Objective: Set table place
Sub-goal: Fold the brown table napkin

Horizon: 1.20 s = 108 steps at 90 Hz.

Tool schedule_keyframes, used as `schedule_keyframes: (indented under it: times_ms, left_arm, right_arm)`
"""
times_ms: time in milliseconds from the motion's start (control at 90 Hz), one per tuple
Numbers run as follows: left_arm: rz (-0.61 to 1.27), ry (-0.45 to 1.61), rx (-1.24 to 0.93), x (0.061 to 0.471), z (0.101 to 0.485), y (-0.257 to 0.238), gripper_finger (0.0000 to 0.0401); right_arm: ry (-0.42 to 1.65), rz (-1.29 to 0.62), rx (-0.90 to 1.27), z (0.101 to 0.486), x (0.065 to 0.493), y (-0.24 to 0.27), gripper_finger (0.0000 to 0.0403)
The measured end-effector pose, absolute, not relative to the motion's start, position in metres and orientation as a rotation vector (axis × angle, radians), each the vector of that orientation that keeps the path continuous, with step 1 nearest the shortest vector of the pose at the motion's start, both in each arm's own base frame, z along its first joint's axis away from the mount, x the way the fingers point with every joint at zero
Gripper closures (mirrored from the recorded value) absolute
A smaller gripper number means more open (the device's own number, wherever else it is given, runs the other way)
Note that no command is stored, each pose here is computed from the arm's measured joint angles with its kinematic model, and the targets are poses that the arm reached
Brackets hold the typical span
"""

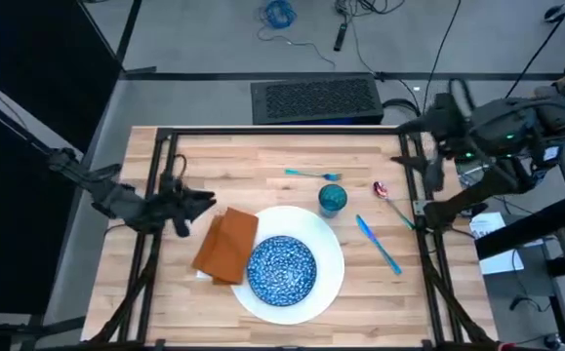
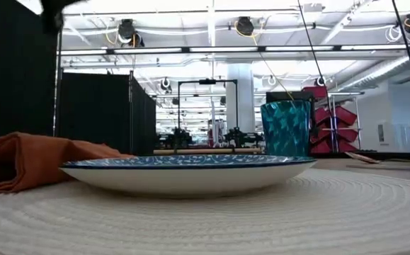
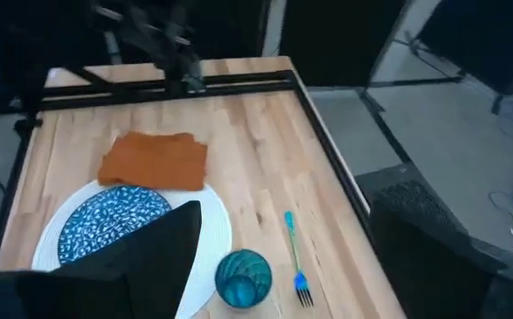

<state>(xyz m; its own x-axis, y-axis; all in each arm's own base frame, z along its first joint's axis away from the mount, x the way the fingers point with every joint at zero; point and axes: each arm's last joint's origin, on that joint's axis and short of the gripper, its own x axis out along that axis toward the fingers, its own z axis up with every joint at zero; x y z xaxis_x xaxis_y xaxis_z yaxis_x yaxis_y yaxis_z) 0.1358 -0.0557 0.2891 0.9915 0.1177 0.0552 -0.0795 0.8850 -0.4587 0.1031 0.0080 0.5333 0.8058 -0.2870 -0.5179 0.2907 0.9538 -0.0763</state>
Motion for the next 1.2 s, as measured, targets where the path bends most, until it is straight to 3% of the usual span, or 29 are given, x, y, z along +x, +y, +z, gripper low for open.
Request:
schedule_keyframes:
  times_ms: [89,211,444,533,611,811,1022,1200]
  left_arm:
    - [-0.056,-0.206,-0.349,0.149,0.286,-0.058,0.0271]
    - [0.032,-0.176,-0.250,0.159,0.265,-0.041,0.0271]
    - [0.200,0.089,-0.406,0.157,0.221,-0.004,0.0271]
    - [0.346,0.090,-0.433,0.153,0.220,0.004,0.0271]
    - [0.346,0.109,-0.537,0.153,0.216,0.004,0.0271]
    - [0.308,0.185,-0.626,0.152,0.210,0.000,0.0271]
    - [0.411,0.571,-0.799,0.134,0.191,-0.009,0.0271]
    - [0.362,0.607,-0.891,0.133,0.215,-0.019,0.0271]
  right_arm:
    - [0.577,-0.388,0.044,0.514,0.089,0.004,0.0090]
    - [0.622,-0.500,0.102,0.475,0.075,0.000,0.0090]
    - [0.571,-0.486,0.213,0.396,0.077,0.004,0.0090]
    - [0.533,-0.470,0.228,0.372,0.080,0.006,0.0090]
    - [0.481,-0.452,0.231,0.357,0.084,0.007,0.0090]
    - [0.377,-0.447,0.190,0.333,0.096,0.008,0.0090]
    - [0.392,-0.523,0.171,0.330,0.091,0.003,0.0090]
    - [0.352,-0.601,0.142,0.332,0.082,-0.003,0.0090]
